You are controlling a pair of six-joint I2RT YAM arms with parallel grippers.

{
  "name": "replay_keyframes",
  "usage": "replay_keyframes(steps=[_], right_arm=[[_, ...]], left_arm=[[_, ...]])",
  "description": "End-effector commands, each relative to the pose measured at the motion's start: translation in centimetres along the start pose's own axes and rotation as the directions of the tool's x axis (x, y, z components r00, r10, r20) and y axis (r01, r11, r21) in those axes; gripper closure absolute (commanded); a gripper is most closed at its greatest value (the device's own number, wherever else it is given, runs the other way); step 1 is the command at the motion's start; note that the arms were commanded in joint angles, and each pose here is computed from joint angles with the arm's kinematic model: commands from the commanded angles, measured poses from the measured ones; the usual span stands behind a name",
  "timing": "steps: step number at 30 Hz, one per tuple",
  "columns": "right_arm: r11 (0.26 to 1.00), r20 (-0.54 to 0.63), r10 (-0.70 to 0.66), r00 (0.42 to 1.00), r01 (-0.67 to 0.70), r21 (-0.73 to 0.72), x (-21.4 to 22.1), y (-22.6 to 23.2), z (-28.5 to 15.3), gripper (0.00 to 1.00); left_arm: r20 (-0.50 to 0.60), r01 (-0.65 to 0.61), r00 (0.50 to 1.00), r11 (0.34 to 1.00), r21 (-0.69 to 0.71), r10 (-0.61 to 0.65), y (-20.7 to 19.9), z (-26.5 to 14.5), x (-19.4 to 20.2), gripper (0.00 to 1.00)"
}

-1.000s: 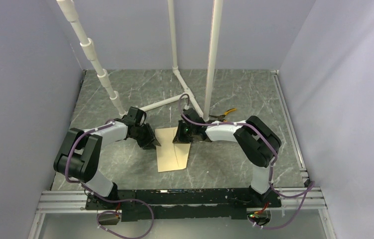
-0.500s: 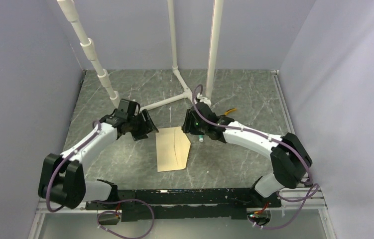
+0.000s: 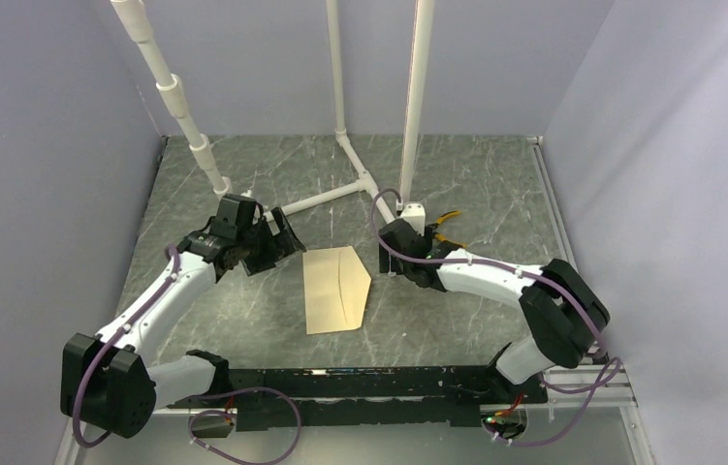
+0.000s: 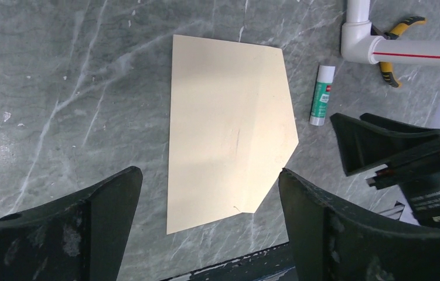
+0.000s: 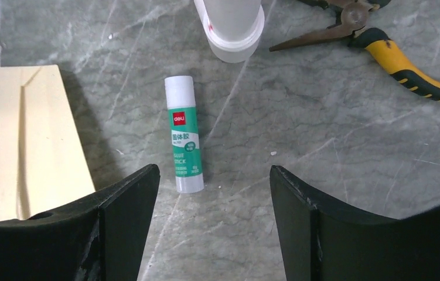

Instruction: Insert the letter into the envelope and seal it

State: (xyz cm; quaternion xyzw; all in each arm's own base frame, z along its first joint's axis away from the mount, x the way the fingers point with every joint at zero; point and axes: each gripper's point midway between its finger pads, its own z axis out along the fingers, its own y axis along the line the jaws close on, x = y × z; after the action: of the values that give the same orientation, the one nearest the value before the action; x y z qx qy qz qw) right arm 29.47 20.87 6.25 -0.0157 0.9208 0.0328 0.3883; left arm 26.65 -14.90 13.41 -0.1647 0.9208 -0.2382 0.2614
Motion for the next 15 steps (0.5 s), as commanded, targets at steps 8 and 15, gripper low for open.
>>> replay_keyframes(steps=[8, 15], right_arm=[[0.993, 0.089, -0.069, 0.994, 0.077, -0.094, 0.1, 2.6, 2.4, 0.4], [0.996, 0.024, -0.092, 0.995, 0.093, -0.015, 2.3, 2.2, 3.6, 0.58]], left_arm=[[0.04, 0.007, 0.999, 0.999, 0.043, -0.009, -0.9, -0.2, -0.8, 0.08], [0.053, 0.003, 0.999, 0.999, 0.038, -0.005, -0.6, -0.5, -0.8, 0.07]])
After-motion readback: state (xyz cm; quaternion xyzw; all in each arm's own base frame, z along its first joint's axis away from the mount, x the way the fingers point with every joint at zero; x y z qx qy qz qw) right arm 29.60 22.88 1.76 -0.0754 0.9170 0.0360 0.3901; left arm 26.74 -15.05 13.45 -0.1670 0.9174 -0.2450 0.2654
